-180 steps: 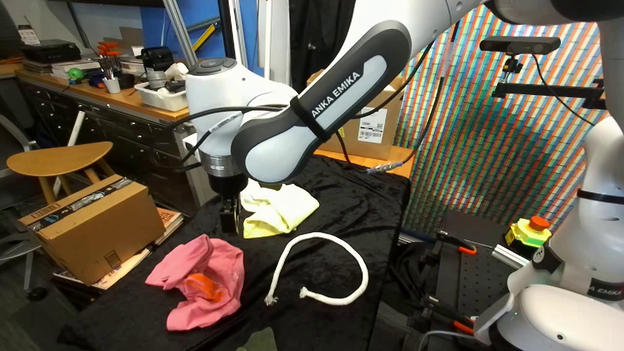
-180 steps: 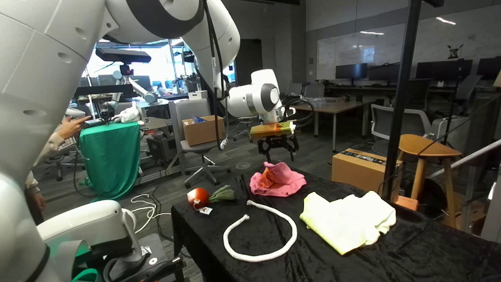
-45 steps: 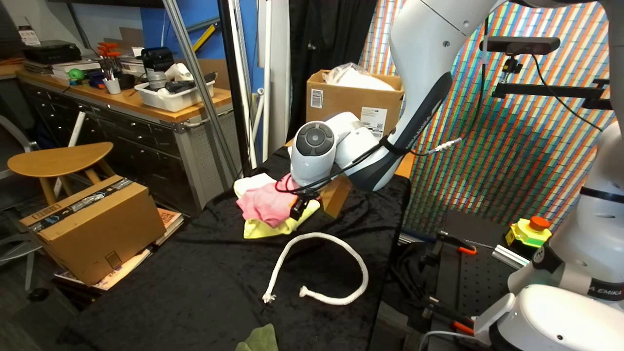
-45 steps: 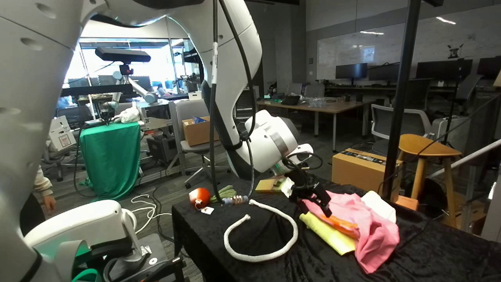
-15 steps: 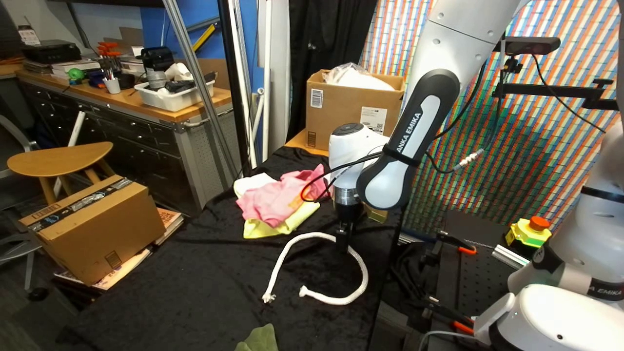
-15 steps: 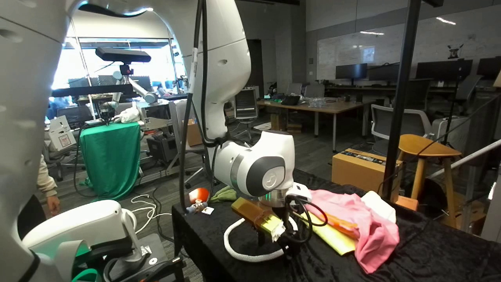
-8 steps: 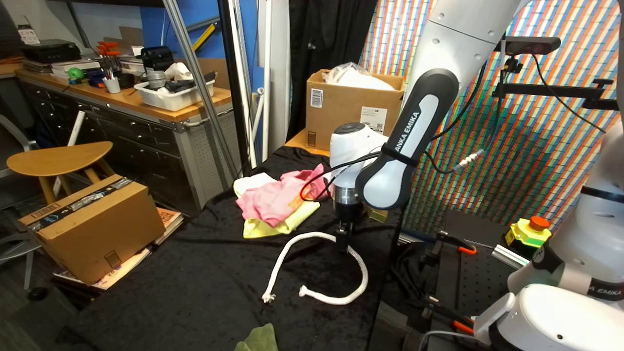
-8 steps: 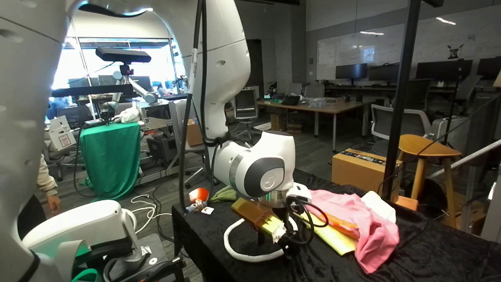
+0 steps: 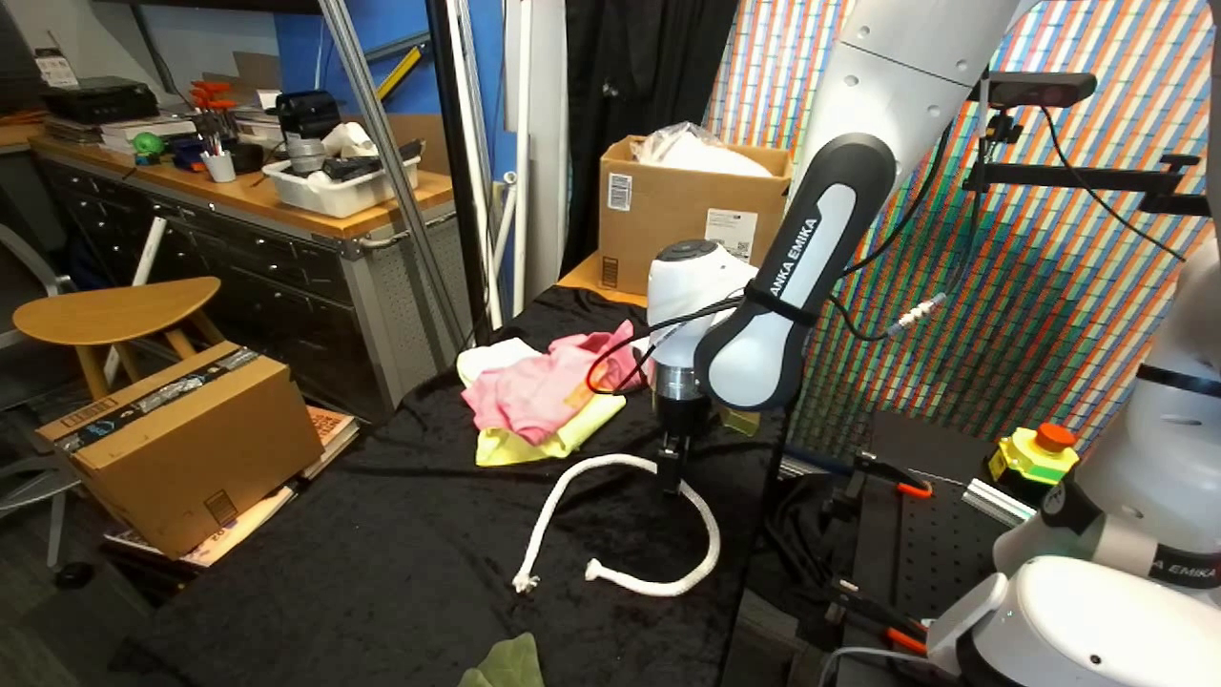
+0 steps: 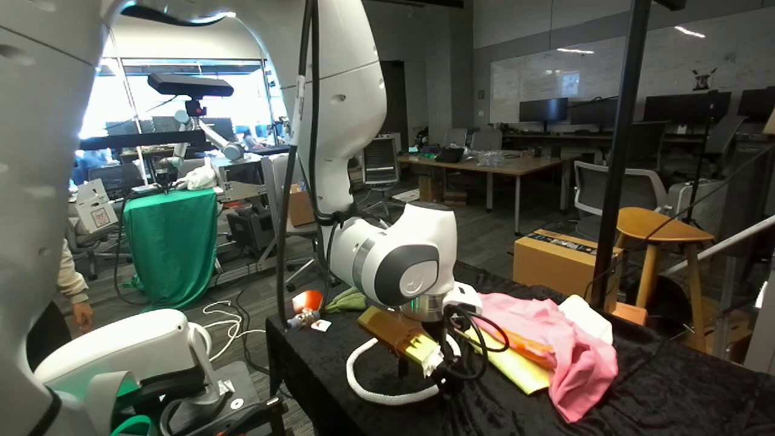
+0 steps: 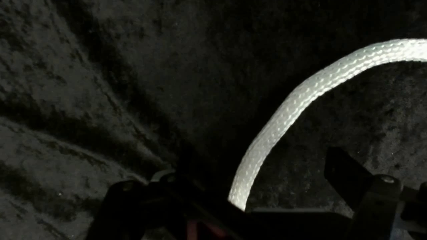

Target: Put all the objects together on the right side of the table

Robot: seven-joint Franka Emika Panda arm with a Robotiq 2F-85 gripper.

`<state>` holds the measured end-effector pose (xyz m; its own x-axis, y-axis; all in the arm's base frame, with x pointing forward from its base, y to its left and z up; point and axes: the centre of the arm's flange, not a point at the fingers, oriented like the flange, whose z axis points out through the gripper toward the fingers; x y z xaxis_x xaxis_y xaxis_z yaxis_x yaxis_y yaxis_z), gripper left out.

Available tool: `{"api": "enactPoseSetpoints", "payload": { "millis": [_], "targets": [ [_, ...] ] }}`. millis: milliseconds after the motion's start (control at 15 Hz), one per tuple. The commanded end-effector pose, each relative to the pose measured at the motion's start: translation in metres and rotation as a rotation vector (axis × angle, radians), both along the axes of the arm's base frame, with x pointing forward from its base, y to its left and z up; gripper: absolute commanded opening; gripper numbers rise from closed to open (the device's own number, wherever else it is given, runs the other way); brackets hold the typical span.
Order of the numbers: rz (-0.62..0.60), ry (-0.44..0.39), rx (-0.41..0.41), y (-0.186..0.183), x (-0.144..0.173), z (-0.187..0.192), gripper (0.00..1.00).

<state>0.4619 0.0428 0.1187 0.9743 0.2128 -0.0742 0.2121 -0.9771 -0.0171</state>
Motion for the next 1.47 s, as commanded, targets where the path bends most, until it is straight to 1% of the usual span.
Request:
{"api": "enactPoseSetpoints", "payload": {
  "millis": [0, 267, 400, 467, 533, 600, 667, 800, 1000, 1200, 1333, 1400],
  "targets": [
    [0.009, -0.016, 0.028, -0.003, -0.004, 0.005, 1.0],
    [0.008, -0.014, 0.035, -0.004, -0.004, 0.004, 1.0],
    [0.008, -0.013, 0.044, -0.005, -0.003, 0.003, 0.93],
    [0.007, -0.013, 0.048, -0.006, -0.003, 0.003, 0.79],
    [0.007, -0.013, 0.054, -0.006, -0.002, 0.003, 0.7],
    [0.006, -0.014, 0.059, -0.008, -0.002, 0.003, 0.63],
    [0.002, -0.015, 0.066, -0.009, -0.002, 0.003, 0.53],
    [-0.001, -0.016, 0.079, -0.011, -0.002, 0.003, 0.39],
    [-0.002, -0.017, 0.095, -0.013, -0.002, 0.003, 0.15],
    [0.001, -0.015, 0.106, -0.014, -0.001, 0.003, 0.07],
    [0.003, -0.014, 0.113, -0.014, -0.001, 0.003, 0.07],
    [0.005, -0.013, 0.115, -0.013, -0.001, 0.003, 0.1]
  ]
}}
